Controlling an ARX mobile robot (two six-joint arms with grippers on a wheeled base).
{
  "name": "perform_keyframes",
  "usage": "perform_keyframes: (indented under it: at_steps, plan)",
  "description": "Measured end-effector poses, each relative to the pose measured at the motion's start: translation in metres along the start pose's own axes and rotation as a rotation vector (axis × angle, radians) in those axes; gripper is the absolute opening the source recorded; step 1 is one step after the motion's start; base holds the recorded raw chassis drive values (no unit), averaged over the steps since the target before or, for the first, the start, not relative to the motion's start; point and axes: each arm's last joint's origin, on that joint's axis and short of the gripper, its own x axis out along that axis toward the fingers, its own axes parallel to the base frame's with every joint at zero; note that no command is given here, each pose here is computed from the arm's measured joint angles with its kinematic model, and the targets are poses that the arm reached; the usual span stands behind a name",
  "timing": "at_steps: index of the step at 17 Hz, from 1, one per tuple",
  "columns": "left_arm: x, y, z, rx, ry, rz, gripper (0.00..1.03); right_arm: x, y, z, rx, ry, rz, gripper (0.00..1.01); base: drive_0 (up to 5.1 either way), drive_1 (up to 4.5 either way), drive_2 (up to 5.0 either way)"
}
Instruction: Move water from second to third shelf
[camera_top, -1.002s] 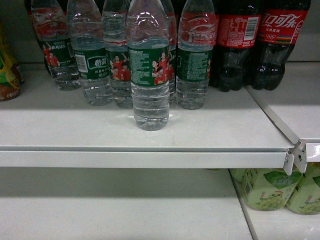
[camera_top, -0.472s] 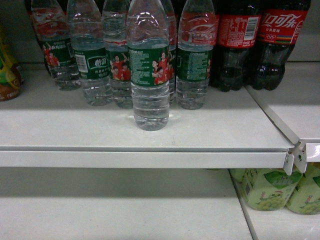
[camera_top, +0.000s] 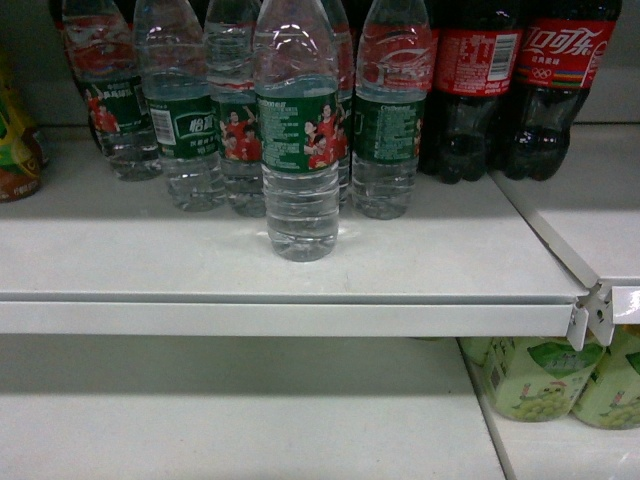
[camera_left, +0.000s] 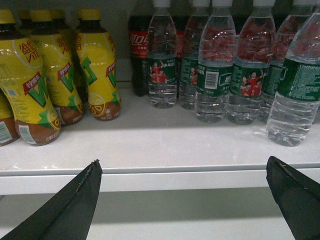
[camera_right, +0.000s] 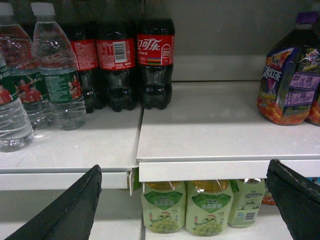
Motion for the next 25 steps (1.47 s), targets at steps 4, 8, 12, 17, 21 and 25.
perform_keyframes:
  at_steps: [4, 8, 12, 17, 21, 25]
  plan:
    - [0.000, 0.000, 0.000, 0.000, 0.000, 0.000, 0.98, 0.002, 0.000, -0.006, 0.113, 0.228, -0.098, 0.98, 0.0, 0.00, 0.0]
    - [0.000, 0.000, 0.000, 0.000, 0.000, 0.000, 0.98, 0.016, -0.017, 0.035, 0.174, 0.103, -0.113, 0.98, 0.0, 0.00, 0.0]
    - [0.000, 0.000, 0.000, 0.000, 0.000, 0.000, 0.98, 0.052, -0.024, 0.087, 0.136, -0.002, -0.060, 0.98, 0.0, 0.00, 0.0]
    - [0.000, 0.000, 0.000, 0.000, 0.000, 0.000, 0.98, 0.086, 0.009, 0.071, 0.093, 0.078, 0.091, 0.98, 0.0, 0.00, 0.0]
    - [0.000, 0.000, 0.000, 0.000, 0.000, 0.000, 0.98, 0.106, 0.051, 0.048, 0.036, 0.142, 0.248, 0.98, 0.0, 0.00, 0.0]
    - [0.000, 0.000, 0.000, 0.000, 0.000, 0.000, 0.98, 0.112, 0.064, 0.040, 0.013, 0.167, 0.288, 0.98, 0.0, 0.00, 0.0]
